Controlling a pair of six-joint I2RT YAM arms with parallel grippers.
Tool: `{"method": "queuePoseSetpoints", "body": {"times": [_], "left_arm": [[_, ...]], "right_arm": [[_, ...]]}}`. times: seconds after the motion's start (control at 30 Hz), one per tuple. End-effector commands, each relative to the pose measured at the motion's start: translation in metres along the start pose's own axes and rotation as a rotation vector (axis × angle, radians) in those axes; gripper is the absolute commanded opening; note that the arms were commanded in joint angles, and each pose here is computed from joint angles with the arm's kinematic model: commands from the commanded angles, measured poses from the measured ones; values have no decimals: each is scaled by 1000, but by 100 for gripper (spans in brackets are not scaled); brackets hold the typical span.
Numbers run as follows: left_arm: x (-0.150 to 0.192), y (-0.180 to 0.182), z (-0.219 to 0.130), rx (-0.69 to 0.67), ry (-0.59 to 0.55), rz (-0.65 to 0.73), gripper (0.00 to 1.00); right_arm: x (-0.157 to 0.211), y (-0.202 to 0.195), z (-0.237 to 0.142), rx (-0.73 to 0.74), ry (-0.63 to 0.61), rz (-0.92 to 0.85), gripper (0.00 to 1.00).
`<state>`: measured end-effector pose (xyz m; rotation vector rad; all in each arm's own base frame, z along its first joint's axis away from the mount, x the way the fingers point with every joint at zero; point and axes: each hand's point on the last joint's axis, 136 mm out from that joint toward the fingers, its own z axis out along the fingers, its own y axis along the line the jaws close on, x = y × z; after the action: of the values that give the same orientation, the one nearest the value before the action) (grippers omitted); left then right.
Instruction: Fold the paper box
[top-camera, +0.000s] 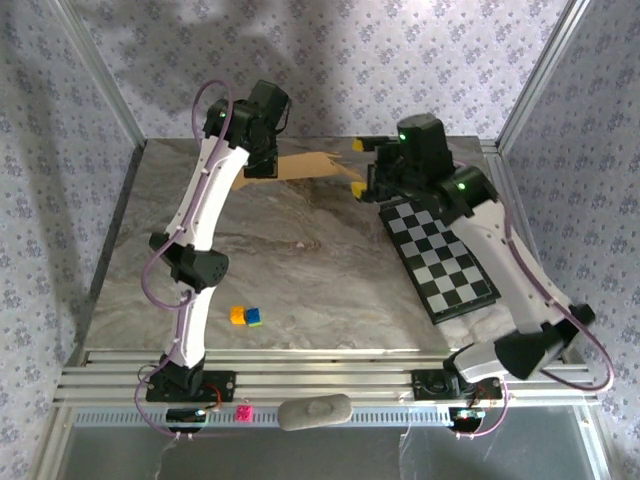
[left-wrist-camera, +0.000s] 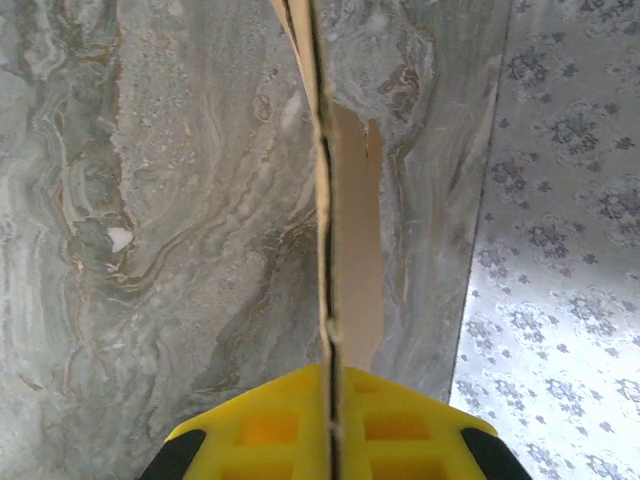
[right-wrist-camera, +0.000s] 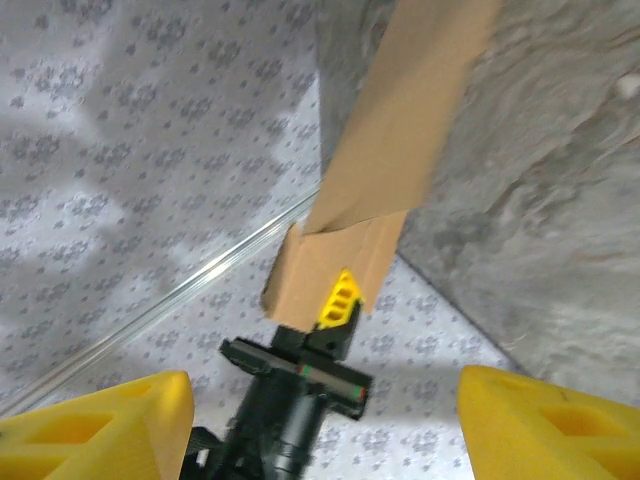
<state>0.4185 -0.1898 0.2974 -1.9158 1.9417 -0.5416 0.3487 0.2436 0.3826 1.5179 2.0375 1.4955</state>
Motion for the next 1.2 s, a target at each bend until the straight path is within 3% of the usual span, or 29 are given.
{"method": "queuePoseSetpoints", "body": {"times": [0.0, 0.2, 0.53, 0.93, 1.13, 1.17], "left_arm": [[-2, -9, -17, 62, 16, 21, 0], [-2, -12, -19, 83, 19, 43, 0], [4, -20, -15, 118, 38, 74, 0], [10, -27, -23, 166, 46, 118, 0], [7, -35, -32, 224, 33, 160, 0], [6, -36, -35, 241, 35, 174, 0]], "right_arm": [[4, 2, 30, 21, 5, 61, 70], [22, 22, 70, 26, 43, -14, 67], [44, 14, 89, 60, 91, -40, 50], [27, 8, 101, 96, 50, -69, 34], [26, 5, 109, 108, 75, -70, 0], [26, 6, 109, 103, 79, -79, 0]]}}
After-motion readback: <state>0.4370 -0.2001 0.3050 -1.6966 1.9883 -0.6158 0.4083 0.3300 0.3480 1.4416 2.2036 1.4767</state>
